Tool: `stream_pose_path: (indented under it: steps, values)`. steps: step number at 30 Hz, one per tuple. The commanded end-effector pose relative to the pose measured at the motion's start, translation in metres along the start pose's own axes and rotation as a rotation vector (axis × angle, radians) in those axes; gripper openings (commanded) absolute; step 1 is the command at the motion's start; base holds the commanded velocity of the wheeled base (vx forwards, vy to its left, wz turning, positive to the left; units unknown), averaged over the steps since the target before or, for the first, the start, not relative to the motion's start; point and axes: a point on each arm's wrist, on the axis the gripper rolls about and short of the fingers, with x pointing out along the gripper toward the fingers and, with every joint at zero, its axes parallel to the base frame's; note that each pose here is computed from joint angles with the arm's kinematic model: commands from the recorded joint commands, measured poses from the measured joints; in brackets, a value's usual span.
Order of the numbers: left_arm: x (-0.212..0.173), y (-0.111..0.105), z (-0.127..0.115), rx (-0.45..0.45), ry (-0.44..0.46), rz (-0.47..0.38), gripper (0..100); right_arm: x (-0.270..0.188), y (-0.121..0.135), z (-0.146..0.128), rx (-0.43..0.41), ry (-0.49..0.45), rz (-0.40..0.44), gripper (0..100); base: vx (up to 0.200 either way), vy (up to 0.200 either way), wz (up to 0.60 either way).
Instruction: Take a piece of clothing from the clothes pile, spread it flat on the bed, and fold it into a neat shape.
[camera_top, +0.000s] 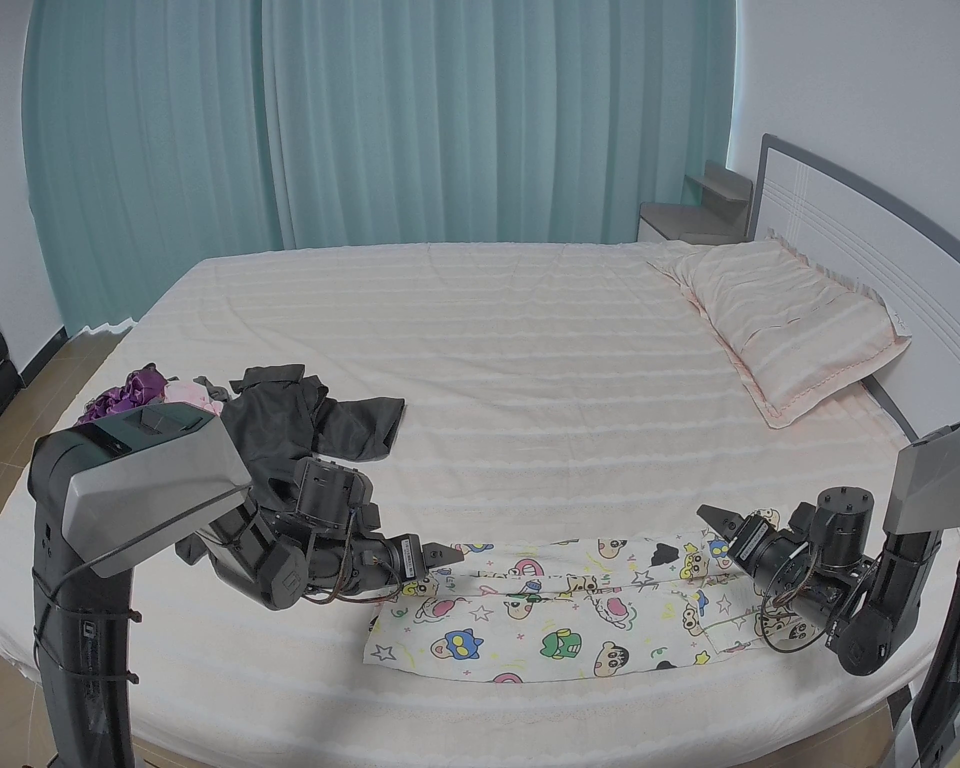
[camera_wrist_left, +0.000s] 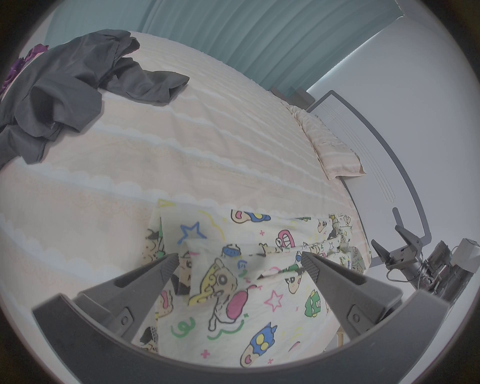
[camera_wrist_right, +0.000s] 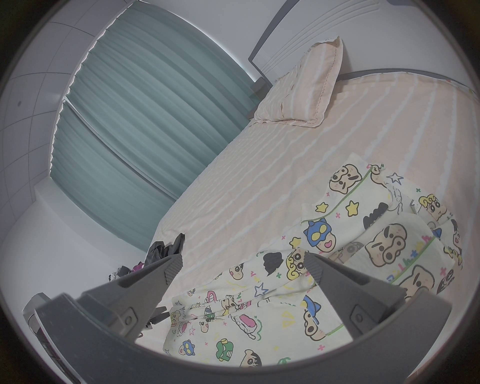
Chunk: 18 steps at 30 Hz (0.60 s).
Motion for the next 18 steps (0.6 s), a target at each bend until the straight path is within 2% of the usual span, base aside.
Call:
stream_pose_path:
  steps: [1, 4, 5, 14, 18]
  values:
    - [0.009, 0.002, 0.001, -0.001, -0.001, 0.000, 100, 0.000, 0.001, 0.000, 0.001, -0.006, 0.007, 100, 0.000, 0.000, 0.00]
    - [0.012, 0.001, -0.002, 0.001, 0.016, 0.003, 100, 0.001, 0.000, 0.000, 0.001, -0.006, 0.005, 100, 0.000, 0.000, 0.00]
    - [0.012, 0.001, -0.003, 0.000, 0.025, 0.006, 0, 0.001, 0.000, 0.000, 0.001, -0.006, 0.005, 100, 0.000, 0.000, 0.00]
    - [0.007, 0.001, -0.003, 0.002, 0.000, 0.053, 0, 0.000, 0.001, 0.000, 0.001, -0.006, 0.007, 100, 0.000, 0.000, 0.00]
    - [-0.012, -0.005, -0.003, 0.007, -0.017, 0.052, 0, 0.000, 0.001, 0.000, 0.001, -0.006, 0.007, 100, 0.000, 0.000, 0.00]
